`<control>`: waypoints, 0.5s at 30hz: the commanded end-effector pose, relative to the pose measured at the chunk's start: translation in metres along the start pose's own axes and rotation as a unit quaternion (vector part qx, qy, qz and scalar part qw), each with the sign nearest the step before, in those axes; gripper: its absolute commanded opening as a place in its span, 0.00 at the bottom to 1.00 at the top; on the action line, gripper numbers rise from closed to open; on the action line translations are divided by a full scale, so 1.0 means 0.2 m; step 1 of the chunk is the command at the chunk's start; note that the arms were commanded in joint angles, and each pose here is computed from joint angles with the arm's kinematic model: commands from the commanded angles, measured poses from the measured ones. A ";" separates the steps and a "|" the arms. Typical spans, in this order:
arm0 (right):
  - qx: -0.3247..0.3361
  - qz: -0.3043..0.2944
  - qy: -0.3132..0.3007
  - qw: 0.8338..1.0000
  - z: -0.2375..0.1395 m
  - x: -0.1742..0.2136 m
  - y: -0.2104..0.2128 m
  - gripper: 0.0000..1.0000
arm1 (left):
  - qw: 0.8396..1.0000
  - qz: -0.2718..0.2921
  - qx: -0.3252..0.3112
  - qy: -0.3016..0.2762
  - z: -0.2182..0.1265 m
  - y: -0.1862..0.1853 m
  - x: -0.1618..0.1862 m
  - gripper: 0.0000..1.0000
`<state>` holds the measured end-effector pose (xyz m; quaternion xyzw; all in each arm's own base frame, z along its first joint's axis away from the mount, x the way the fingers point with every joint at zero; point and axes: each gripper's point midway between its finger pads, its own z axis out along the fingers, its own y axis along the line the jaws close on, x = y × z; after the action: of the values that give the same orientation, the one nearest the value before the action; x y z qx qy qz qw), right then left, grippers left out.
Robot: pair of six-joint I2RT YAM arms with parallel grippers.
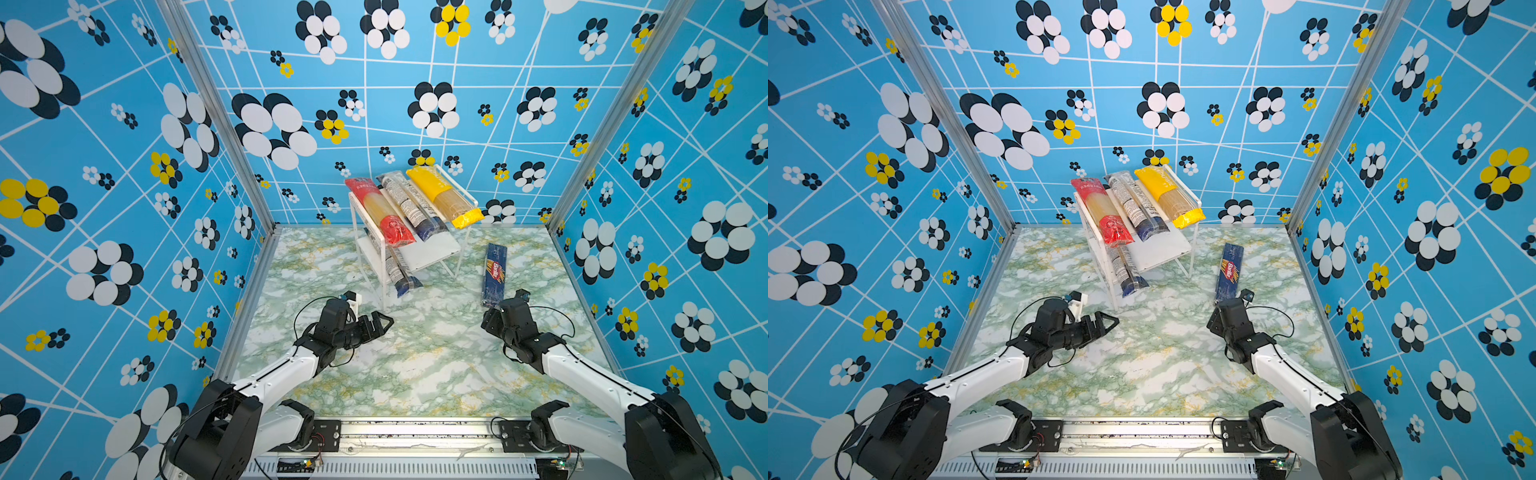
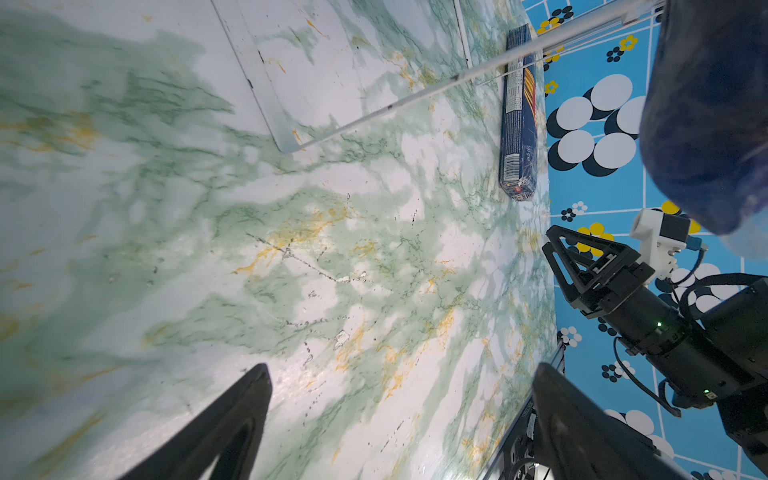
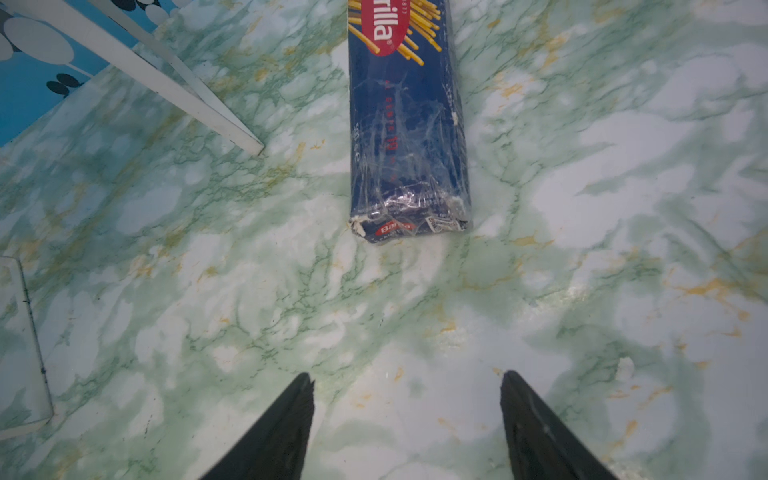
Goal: Place and organize the pasta boxes and bags onto the shelf
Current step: 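Move the right gripper over the blue Barilla box and lower it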
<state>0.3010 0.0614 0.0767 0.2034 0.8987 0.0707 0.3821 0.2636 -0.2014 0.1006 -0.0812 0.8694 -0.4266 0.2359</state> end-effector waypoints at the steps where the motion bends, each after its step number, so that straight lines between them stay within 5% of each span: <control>1: 0.003 -0.005 -0.022 1.000 0.00 -0.10 0.02 0.73 | 1.000 0.008 0.006 -0.006 -0.02 -0.03 -0.03 0.99; 15: -0.004 0.004 -0.004 1.000 0.12 -0.14 0.05 0.75 | 1.000 0.013 0.014 -0.007 -0.03 -0.06 -0.03 0.99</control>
<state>0.3232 0.0531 0.0681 0.2158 0.9011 0.0635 0.3707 0.2632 -0.2013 0.1006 -0.0812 0.8696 -0.4263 0.2353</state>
